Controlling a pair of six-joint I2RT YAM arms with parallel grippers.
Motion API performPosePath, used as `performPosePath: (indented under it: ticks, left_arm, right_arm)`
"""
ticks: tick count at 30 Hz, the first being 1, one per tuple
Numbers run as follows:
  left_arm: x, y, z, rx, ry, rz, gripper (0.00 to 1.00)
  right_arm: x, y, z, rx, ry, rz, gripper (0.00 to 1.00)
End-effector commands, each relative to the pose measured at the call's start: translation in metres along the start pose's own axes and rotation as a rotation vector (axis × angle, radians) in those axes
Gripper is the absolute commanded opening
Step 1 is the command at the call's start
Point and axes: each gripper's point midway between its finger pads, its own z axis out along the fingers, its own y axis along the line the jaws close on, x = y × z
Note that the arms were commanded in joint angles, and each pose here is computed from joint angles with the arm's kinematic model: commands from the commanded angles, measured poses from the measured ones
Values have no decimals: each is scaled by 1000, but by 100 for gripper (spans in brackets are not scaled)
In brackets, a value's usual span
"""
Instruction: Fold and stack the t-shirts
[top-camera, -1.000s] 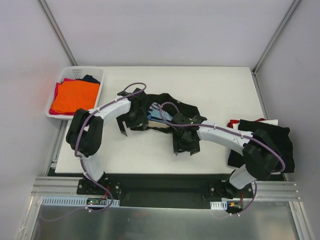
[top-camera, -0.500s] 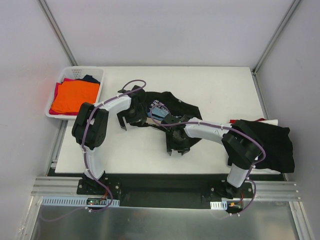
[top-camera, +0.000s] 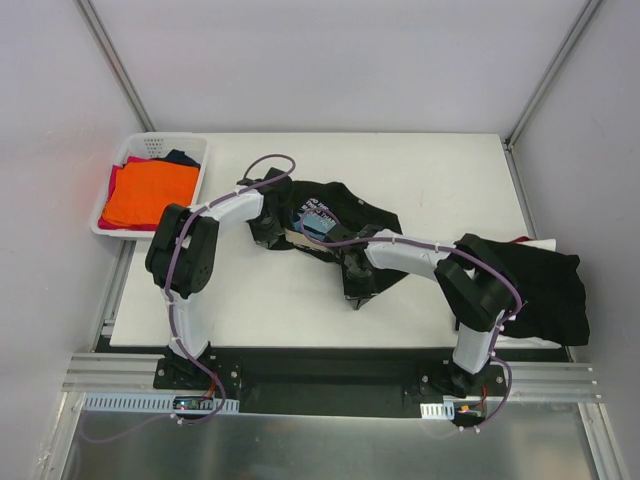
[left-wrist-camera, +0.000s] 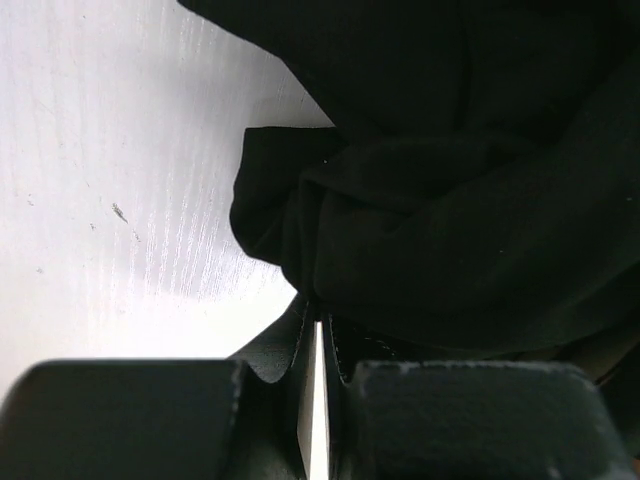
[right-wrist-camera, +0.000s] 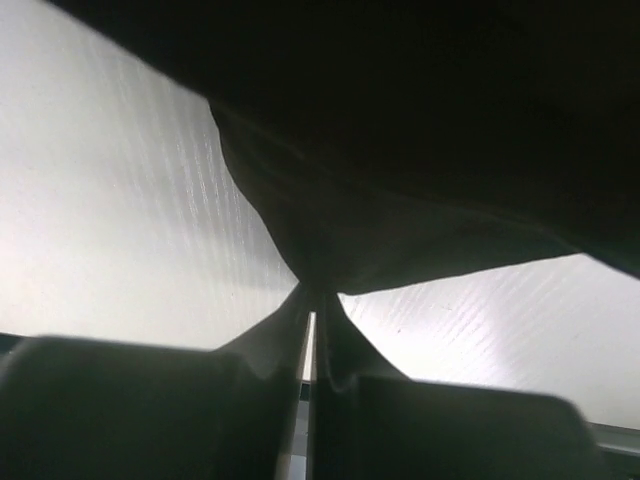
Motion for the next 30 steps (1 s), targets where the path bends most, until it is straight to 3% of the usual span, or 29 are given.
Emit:
performPosePath:
  ticks: [1, 7, 12, 20, 26, 30]
  left_arm:
    - [-10, 3, -2, -9, -28, -15, 0]
    - [-14, 4, -35, 59, -65, -30, 0]
    - [-17, 18, -94, 90, -109, -51, 0]
    - [-36, 32, -209, 258, -264, -74, 6]
    - [-44, 50, -267, 269, -319, -55, 9]
    - [-49, 59, -283, 237, -331, -43, 9]
  right_arm:
    - [-14, 24, -1, -96, -47, -1, 1]
    - [-22, 22, -46, -139, -133, -12, 1]
    - [-36, 4, -105, -105, -264, -11, 1]
    - [-45, -46, -170, -71, -402, 44, 1]
    - [-50, -95, -215, -45, -509, 111, 1]
    - [-44, -123, -228, -12, -533, 145, 1]
